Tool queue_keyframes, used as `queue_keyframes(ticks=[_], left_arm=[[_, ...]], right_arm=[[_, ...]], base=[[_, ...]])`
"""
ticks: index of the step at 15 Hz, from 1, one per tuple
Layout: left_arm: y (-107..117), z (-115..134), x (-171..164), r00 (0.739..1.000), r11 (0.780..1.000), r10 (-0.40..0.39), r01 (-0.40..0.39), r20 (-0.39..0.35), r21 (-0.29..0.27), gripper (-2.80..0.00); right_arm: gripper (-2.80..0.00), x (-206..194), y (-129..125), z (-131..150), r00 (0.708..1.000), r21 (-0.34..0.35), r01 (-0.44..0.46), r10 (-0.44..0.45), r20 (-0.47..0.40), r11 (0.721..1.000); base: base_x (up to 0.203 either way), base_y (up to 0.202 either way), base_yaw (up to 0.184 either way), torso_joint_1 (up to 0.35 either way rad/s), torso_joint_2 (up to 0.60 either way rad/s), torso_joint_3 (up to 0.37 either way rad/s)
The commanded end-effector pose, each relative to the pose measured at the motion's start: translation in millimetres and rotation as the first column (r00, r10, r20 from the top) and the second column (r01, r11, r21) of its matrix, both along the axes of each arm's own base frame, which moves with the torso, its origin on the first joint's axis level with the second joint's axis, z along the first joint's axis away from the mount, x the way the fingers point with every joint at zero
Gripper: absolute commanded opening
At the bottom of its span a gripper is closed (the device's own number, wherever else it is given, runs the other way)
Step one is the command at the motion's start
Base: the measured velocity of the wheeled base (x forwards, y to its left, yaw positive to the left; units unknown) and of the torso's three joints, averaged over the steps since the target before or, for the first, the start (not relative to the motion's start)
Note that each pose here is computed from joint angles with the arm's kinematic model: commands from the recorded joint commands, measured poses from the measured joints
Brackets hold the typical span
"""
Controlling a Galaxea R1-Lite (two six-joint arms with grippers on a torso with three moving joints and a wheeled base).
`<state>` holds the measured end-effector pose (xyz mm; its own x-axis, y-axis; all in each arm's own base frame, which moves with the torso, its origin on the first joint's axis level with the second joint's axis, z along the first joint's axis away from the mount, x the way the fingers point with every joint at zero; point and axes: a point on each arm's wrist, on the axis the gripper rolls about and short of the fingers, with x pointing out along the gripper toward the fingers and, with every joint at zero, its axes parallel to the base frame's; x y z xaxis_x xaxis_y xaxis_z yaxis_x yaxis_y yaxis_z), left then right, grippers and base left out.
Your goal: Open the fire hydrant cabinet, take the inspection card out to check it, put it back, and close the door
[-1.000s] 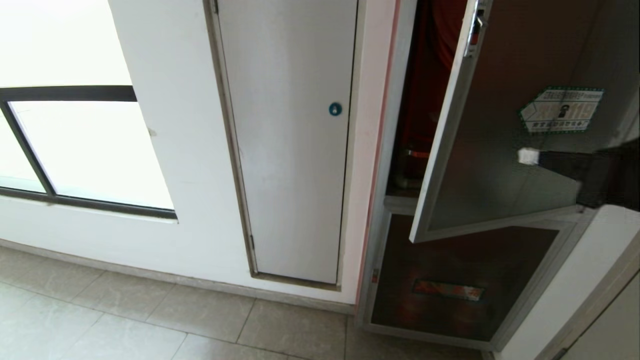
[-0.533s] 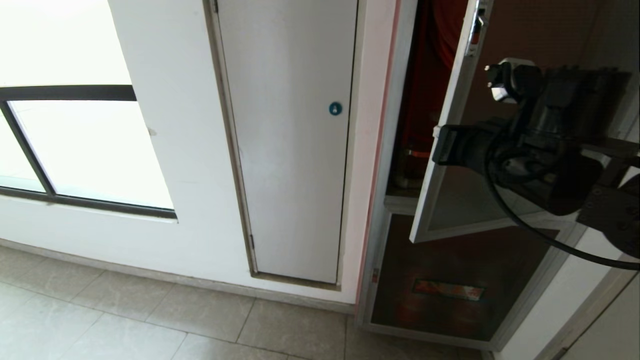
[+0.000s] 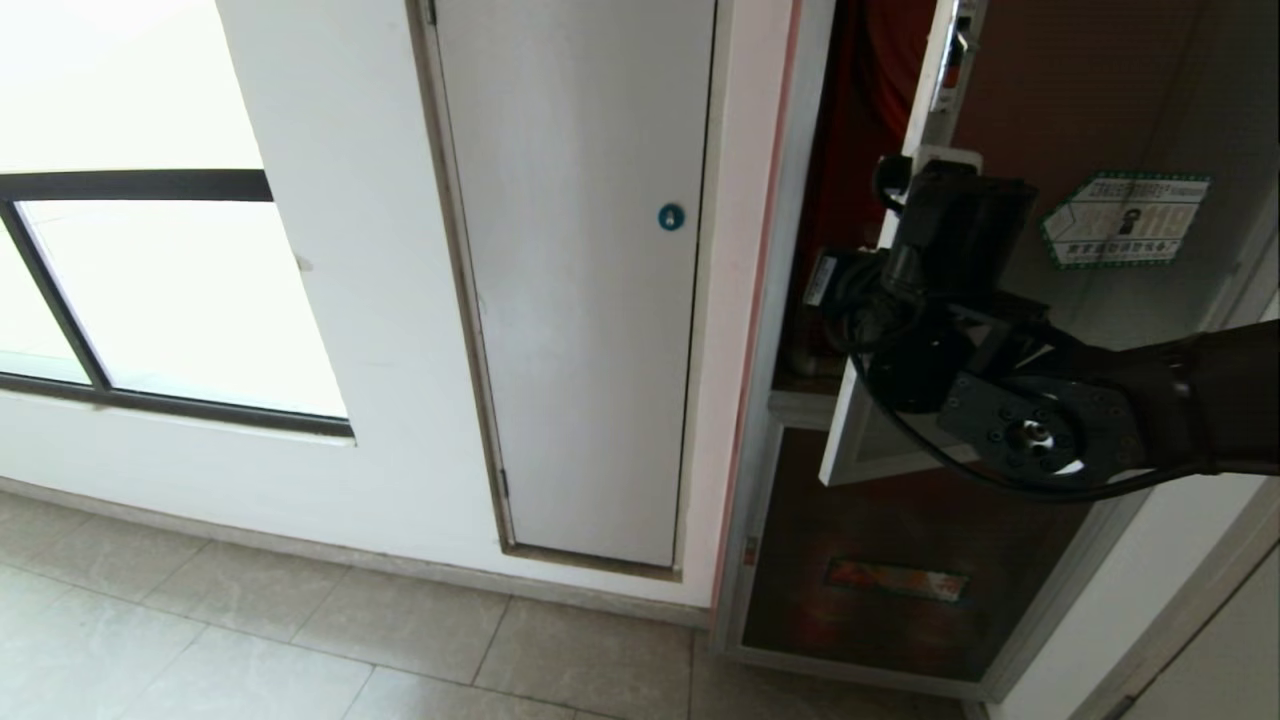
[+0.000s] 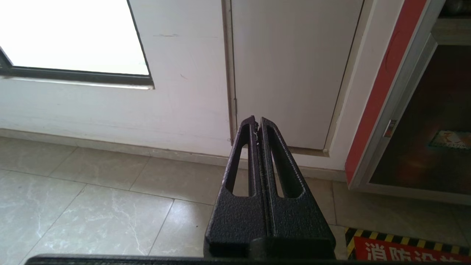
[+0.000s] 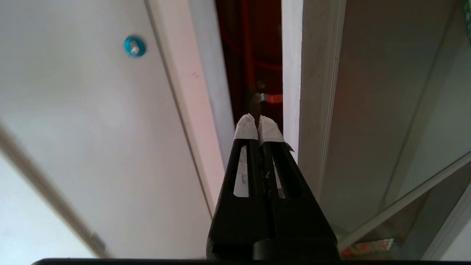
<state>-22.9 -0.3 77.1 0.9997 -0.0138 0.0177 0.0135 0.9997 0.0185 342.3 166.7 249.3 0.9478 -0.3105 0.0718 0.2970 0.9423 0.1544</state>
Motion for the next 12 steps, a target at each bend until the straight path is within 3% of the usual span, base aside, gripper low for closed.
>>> queue_keyframes(ticks=[1, 6, 12], left_arm=[[0, -2, 1, 1.0, 1.0, 0.0, 0.0, -0.007, 0.0, -2.8], [0, -2, 1, 1.0, 1.0, 0.0, 0.0, -0.007, 0.0, -2.8], [0, -2, 1, 1.0, 1.0, 0.0, 0.0, -0.007, 0.0, -2.8]], right_arm=[[-2.8, 21, 11, -25, 0.999, 0.007, 0.041, -0.042, 0.034, 0.999], [-2.8, 44, 22, -43, 0.967, -0.019, 0.114, -0.107, 0.23, 0.993], [-2.8, 58, 13, -46, 0.948, -0.024, 0.171, -0.158, 0.276, 0.985]], base=[[0.0, 0.0, 0.0, 0.0, 0.0, 0.0], [0.0, 0.0, 0.0, 0.0, 0.0, 0.0], [0.0, 0.0, 0.0, 0.0, 0.0, 0.0]])
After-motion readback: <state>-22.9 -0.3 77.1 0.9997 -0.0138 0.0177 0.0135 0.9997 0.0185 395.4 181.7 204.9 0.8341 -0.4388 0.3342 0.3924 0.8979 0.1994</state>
